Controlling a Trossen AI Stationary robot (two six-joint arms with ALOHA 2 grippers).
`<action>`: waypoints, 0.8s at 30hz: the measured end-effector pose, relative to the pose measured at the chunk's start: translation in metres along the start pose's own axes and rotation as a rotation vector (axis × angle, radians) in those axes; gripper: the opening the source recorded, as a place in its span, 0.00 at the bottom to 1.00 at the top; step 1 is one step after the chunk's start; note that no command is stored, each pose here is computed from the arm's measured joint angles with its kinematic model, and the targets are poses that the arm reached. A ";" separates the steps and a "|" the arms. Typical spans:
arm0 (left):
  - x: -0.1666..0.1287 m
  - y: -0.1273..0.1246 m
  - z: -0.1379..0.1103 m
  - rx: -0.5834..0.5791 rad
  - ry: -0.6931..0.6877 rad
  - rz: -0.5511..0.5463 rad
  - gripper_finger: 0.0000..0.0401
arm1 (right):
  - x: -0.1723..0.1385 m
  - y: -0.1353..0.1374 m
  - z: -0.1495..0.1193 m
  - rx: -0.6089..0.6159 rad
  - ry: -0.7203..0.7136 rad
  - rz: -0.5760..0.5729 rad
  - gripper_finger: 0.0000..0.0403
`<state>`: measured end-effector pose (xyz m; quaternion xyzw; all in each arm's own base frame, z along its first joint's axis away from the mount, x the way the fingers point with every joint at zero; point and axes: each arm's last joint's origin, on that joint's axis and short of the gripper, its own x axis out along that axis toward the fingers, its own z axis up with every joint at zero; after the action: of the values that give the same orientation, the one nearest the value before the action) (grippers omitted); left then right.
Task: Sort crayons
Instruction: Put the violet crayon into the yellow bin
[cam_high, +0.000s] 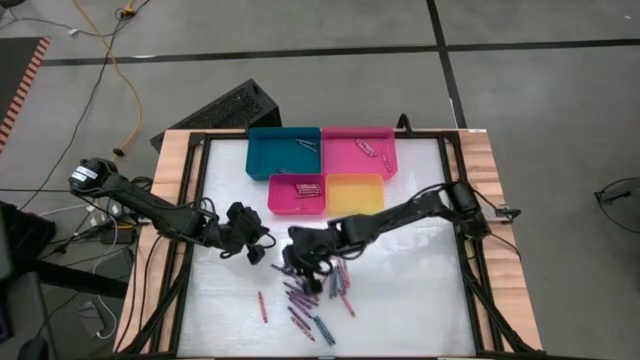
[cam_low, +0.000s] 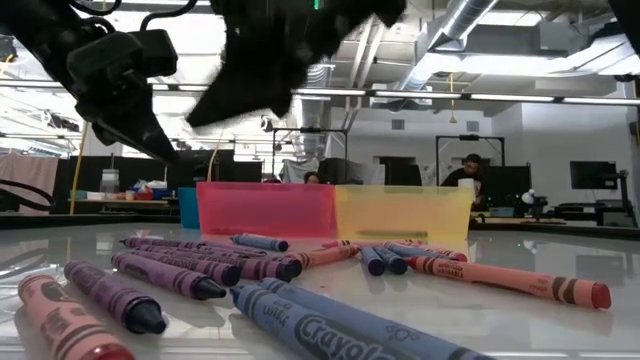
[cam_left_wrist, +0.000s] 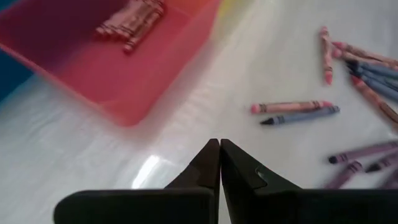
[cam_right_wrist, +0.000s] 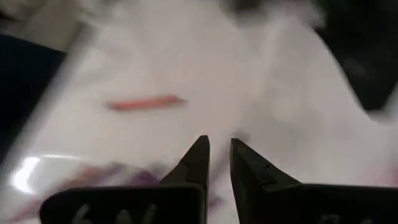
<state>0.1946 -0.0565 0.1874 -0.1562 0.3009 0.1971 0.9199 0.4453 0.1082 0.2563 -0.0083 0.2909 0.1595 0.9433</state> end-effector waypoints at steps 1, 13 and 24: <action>0.000 0.000 0.000 0.003 0.005 -0.009 0.00 | 0.004 -0.007 -0.004 0.024 0.015 -0.035 0.15; -0.006 0.001 0.003 0.087 -0.007 -0.036 0.00 | 0.038 -0.027 -0.028 0.102 0.074 -0.234 0.15; -0.017 0.005 0.010 0.066 -0.070 -0.035 0.13 | 0.089 -0.011 -0.039 0.052 0.147 -0.214 0.16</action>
<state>0.1850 -0.0528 0.2047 -0.1240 0.2723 0.1761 0.9378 0.4963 0.1195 0.1738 -0.0264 0.3607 0.0492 0.9310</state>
